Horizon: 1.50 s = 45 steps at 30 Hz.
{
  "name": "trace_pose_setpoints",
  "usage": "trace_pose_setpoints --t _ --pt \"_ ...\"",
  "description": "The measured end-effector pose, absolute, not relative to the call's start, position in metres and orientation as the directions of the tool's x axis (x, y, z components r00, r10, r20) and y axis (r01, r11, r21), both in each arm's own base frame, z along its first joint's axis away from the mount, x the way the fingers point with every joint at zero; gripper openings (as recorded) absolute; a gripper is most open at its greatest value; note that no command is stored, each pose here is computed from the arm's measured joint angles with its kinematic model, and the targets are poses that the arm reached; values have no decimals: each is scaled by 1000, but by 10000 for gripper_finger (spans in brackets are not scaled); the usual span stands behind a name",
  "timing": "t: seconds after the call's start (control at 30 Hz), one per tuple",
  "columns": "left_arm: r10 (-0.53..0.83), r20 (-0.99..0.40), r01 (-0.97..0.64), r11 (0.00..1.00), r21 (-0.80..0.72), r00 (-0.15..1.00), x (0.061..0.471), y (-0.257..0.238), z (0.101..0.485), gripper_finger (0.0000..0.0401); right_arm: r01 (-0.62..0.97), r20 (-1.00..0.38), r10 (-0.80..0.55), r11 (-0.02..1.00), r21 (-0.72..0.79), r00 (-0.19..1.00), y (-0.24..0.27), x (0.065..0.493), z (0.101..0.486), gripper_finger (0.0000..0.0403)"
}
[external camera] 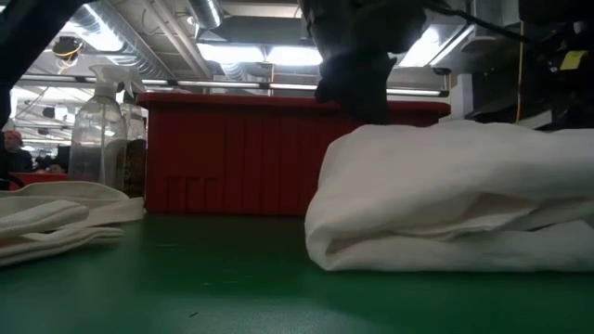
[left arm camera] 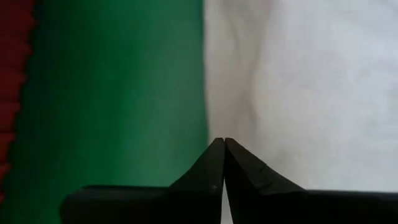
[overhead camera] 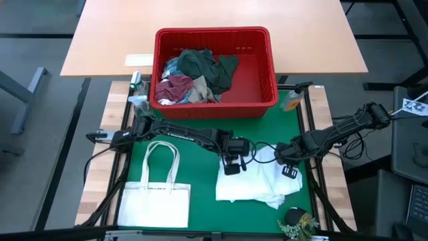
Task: Fold Laundry from Bin
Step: Fold the white polo shirt
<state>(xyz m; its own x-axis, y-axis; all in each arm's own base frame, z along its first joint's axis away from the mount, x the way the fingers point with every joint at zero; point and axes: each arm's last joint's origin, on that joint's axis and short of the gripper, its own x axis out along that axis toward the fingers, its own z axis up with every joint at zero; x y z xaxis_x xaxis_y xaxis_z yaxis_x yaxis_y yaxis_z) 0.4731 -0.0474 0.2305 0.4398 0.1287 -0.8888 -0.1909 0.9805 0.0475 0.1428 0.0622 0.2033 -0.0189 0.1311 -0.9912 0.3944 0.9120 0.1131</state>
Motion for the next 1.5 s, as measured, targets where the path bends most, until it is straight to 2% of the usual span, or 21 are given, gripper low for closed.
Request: trace_pose_setpoints --t 0.23,0.4,0.6,0.83,1.03,1.3,1.5 --pt "196 -877 -228 968 102 439 474 -42 231 10 441 -980 164 892 99 -112 61 135 204 3" --pt "168 -881 -217 973 77 442 469 -42 239 10 447 -975 152 892 64 -163 60 131 206 9" --pt "159 -871 -207 976 68 464 455 -46 267 10 445 -979 146 893 69 -141 60 134 218 2" --pt "159 -870 -200 977 71 467 450 -49 274 11 436 -991 85 899 34 -99 59 137 220 19" --pt "161 -886 -191 978 84 435 447 -51 273 11 432 -994 67 901 21 -92 59 137 220 71" --pt "163 -885 -192 978 86 435 447 -51 273 11 386 -994 -111 916 -105 -6 53 141 220 175" --pt "163 -885 -192 978 86 435 447 -51 273 11 421 -994 -108 903 -83 36 40 150 220 199"
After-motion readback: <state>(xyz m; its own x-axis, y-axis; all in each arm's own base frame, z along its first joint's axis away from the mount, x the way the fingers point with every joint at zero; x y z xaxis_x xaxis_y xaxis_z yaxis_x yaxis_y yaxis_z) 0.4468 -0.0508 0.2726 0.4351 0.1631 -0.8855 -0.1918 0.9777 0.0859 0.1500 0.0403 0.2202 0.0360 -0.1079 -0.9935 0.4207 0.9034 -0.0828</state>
